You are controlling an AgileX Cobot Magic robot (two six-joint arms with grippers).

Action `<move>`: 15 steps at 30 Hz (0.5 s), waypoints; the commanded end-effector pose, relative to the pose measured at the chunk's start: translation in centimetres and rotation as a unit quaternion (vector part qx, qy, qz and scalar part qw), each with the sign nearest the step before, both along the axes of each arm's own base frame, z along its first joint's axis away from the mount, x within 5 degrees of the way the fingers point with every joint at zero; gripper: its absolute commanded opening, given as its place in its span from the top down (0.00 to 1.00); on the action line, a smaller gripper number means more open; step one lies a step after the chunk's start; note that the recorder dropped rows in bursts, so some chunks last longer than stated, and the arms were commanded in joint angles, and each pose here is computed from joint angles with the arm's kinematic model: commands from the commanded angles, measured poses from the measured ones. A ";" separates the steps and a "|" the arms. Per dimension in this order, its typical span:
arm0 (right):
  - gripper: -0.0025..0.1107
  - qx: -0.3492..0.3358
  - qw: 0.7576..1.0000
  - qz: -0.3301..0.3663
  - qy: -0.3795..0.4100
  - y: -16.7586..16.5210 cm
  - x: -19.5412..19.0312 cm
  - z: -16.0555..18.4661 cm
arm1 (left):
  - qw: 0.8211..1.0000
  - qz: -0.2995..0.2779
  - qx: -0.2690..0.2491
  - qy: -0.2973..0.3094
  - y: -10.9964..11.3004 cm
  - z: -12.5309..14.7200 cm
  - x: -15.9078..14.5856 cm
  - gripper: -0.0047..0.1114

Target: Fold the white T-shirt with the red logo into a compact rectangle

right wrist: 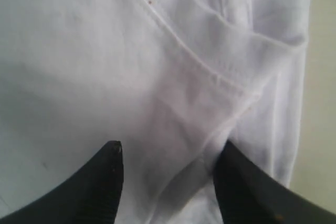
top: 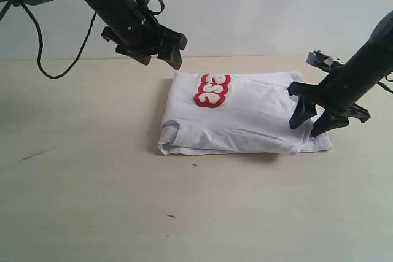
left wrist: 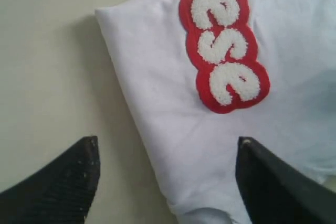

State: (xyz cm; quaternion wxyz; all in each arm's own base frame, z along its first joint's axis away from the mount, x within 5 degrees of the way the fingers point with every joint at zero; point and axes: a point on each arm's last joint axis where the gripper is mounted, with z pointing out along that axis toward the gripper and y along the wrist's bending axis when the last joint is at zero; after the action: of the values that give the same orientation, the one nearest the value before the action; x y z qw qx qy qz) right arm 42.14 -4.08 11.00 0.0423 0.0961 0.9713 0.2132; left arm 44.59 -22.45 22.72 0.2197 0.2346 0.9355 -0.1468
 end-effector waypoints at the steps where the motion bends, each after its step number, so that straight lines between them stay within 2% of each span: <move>1: 0.64 0.000 1.000 0.012 -0.004 0.1 0.0 -0.3 | 1.000 0.000 0.001 -0.002 0.1 0.4 -0.1 0.36; 7: 0.96 0.001 0.999 0.038 -0.038 0.2 0.4 0.1 | 1.000 0.001 0.000 -0.005 0.1 0.4 0.0 0.36; 12: 0.98 0.025 0.988 0.075 -0.130 0.7 1.6 2.9 | 1.000 -0.007 0.004 -0.014 0.1 0.4 0.0 0.36; 15: 0.98 -0.010 0.969 0.108 -0.224 0.5 2.4 5.3 | 1.000 -0.009 0.004 -0.021 0.1 0.5 0.1 0.36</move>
State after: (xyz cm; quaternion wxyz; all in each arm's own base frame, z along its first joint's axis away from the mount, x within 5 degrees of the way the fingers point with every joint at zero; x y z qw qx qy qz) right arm 43.53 -3.47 13.15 0.1428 -0.0090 0.9586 0.2464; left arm 44.60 -22.43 22.71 0.2209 0.2413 0.9340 -0.1435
